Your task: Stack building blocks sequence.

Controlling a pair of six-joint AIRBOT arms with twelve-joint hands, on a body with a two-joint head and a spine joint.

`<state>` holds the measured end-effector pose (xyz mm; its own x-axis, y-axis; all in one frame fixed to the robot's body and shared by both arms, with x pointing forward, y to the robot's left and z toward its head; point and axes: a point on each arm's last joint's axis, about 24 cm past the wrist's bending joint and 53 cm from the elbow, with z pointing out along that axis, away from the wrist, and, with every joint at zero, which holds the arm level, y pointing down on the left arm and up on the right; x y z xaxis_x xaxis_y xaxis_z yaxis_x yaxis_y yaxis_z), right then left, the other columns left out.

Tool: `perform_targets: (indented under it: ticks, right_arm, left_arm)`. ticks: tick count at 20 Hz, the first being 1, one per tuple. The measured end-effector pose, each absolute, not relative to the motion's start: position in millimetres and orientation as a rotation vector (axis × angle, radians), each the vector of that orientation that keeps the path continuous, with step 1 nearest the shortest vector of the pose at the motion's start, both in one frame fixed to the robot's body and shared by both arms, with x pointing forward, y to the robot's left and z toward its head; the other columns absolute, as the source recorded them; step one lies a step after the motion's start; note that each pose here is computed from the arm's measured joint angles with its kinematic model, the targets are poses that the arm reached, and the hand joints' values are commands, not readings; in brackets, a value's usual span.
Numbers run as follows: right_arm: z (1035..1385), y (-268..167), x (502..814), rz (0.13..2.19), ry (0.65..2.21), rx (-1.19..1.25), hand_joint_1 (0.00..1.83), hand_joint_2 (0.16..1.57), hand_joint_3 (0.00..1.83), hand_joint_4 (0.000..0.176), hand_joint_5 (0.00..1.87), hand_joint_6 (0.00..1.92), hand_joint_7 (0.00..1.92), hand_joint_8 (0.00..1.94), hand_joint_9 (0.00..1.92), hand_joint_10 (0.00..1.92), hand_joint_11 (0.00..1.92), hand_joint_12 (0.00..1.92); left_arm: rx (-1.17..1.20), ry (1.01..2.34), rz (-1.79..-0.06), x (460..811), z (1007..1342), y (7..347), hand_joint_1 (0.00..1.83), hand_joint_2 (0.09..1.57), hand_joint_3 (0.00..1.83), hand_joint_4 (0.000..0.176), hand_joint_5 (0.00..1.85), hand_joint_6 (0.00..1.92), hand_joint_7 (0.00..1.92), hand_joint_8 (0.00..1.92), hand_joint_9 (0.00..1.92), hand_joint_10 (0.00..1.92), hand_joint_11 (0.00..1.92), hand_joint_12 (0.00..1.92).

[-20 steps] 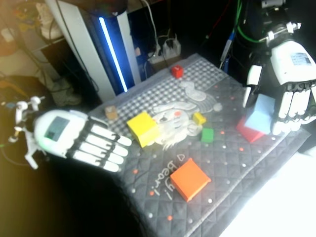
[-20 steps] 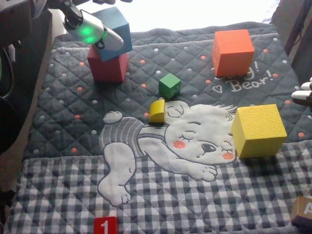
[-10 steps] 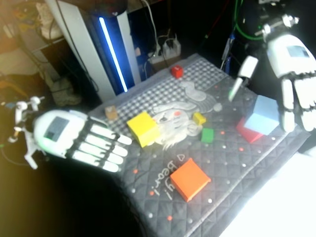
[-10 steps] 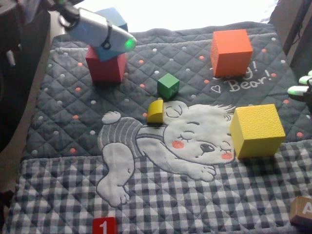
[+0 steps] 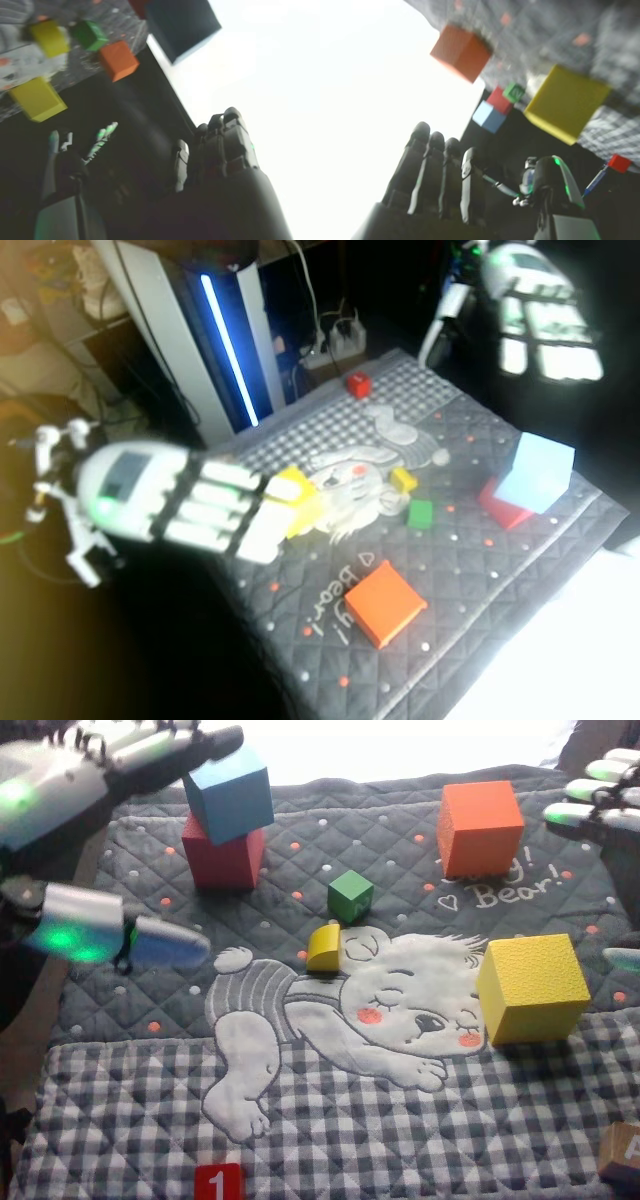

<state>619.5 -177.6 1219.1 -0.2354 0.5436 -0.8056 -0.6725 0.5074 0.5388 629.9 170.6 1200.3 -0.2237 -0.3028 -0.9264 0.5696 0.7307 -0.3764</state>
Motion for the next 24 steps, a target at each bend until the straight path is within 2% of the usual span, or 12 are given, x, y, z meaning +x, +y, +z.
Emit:
perform_targets:
  ticks: [2, 4, 7, 11, 14, 16, 18, 19, 20, 21, 23, 24]
  right_arm:
    - [1215, -165, 619, 1.156, 1.414, -0.149, 0.85, 1.05, 0.0, 0.061, 0.27, 0.0, 0.31, 0.01, 0.28, 0.01, 0.29, 0.06]
    - [1209, -145, 621, 1.181, 1.432, -0.18, 0.83, 1.06, 0.0, 0.085, 0.23, 0.0, 0.22, 0.0, 0.19, 0.0, 0.22, 0.03]
    - [1197, -128, 619, 1.217, 1.468, -0.206, 0.81, 1.04, 0.0, 0.141, 0.17, 0.0, 0.14, 0.0, 0.1, 0.0, 0.17, 0.01]
    - [1170, -115, 619, 1.207, 1.567, -0.233, 0.73, 1.0, 0.0, 0.072, 0.15, 0.0, 0.17, 0.01, 0.15, 0.02, 0.16, 0.01]
    - [1159, -120, 628, 1.17, 1.607, -0.217, 0.7, 1.0, 0.0, 0.076, 0.16, 0.0, 0.16, 0.0, 0.13, 0.0, 0.1, 0.0]
    - [1153, -121, 630, 1.157, 1.626, -0.216, 0.7, 1.01, 0.0, 0.108, 0.15, 0.0, 0.14, 0.0, 0.12, 0.0, 0.1, 0.0]
    - [1144, -120, 633, 1.141, 1.653, -0.212, 0.72, 1.01, 0.0, 0.1, 0.21, 0.01, 0.19, 0.0, 0.18, 0.01, 0.18, 0.05]
    - [1142, -120, 635, 1.136, 1.661, -0.209, 0.8, 1.0, 0.0, 0.081, 0.27, 0.01, 0.28, 0.01, 0.27, 0.01, 0.25, 0.11]
    - [1140, -121, 636, 1.133, 1.665, -0.204, 0.98, 1.02, 0.0, 0.005, 0.48, 0.02, 0.61, 0.03, 0.74, 0.15, 0.42, 1.12]
    - [1140, -121, 636, 1.133, 1.666, -0.202, 0.98, 1.02, 0.0, 0.005, 0.48, 0.02, 0.61, 0.03, 0.74, 0.15, 0.42, 1.12]
    - [1142, -121, 638, 1.144, 1.657, -0.189, 1.13, 1.12, 0.0, 0.0, 0.74, 0.02, 0.83, 0.02, 0.94, 0.68, 0.8, 1.36]
    - [1144, -120, 637, 1.154, 1.645, -0.184, 1.18, 1.17, 0.01, 0.0, 0.82, 0.85, 0.86, 1.03, 0.93, 0.95, 0.91, 1.37]
  left_arm:
    - [0.205, 1.626, -0.827, 627, 1193, 173, 0.66, 0.86, 0.0, 0.176, 0.08, 0.02, 0.0, 0.0, 0.0, 0.0, 0.0, 0.0]
    - [0.167, 1.662, -0.851, 623, 1181, 176, 0.66, 0.85, 0.0, 0.176, 0.1, 0.02, 0.0, 0.0, 0.0, 0.0, 0.0, 0.0]
    - [0.117, 1.678, -0.862, 620, 1171, 182, 0.7, 0.86, 0.0, 0.176, 0.11, 0.01, 0.0, 0.0, 0.0, 0.0, 0.0, 0.0]
    - [0.082, 1.671, -0.9, 618, 1168, 181, 0.7, 0.87, 0.0, 0.175, 0.12, 0.01, 0.0, 0.0, 0.0, 0.0, 0.0, 0.0]
    - [0.07, 1.669, -0.899, 618, 1168, 183, 0.71, 0.88, 0.0, 0.176, 0.09, 0.0, 0.0, 0.0, 0.0, 0.0, 0.0, 0.0]
    - [0.069, 1.667, -0.902, 617, 1168, 183, 0.69, 0.89, 0.01, 0.176, 0.11, 0.0, 0.0, 0.0, 0.0, 0.0, 0.0, 0.0]
    - [0.06, 1.671, -0.913, 617, 1166, 182, 0.71, 0.9, 0.01, 0.176, 0.12, 0.01, 0.0, 0.0, 0.0, 0.0, 0.0, 0.0]
    - [0.056, 1.674, -0.918, 617, 1164, 181, 0.71, 0.9, 0.01, 0.176, 0.11, 0.0, 0.0, 0.0, 0.0, 0.0, 0.0, 0.0]
    - [0.056, 1.679, -0.921, 616, 1163, 180, 0.72, 0.89, 0.01, 0.176, 0.11, 0.0, 0.0, 0.0, 0.0, 0.0, 0.0, 0.0]
    - [0.057, 1.679, -0.921, 616, 1163, 180, 0.72, 0.89, 0.01, 0.176, 0.11, 0.0, 0.0, 0.0, 0.0, 0.0, 0.0, 0.0]
    - [0.054, 1.676, -0.918, 617, 1164, 182, 0.71, 0.9, 0.01, 0.176, 0.11, 0.0, 0.0, 0.0, 0.0, 0.0, 0.0, 0.0]
    - [0.053, 1.675, -0.917, 618, 1164, 182, 0.72, 0.9, 0.0, 0.174, 0.12, 0.0, 0.0, 0.0, 0.0, 0.0, 0.0, 0.0]
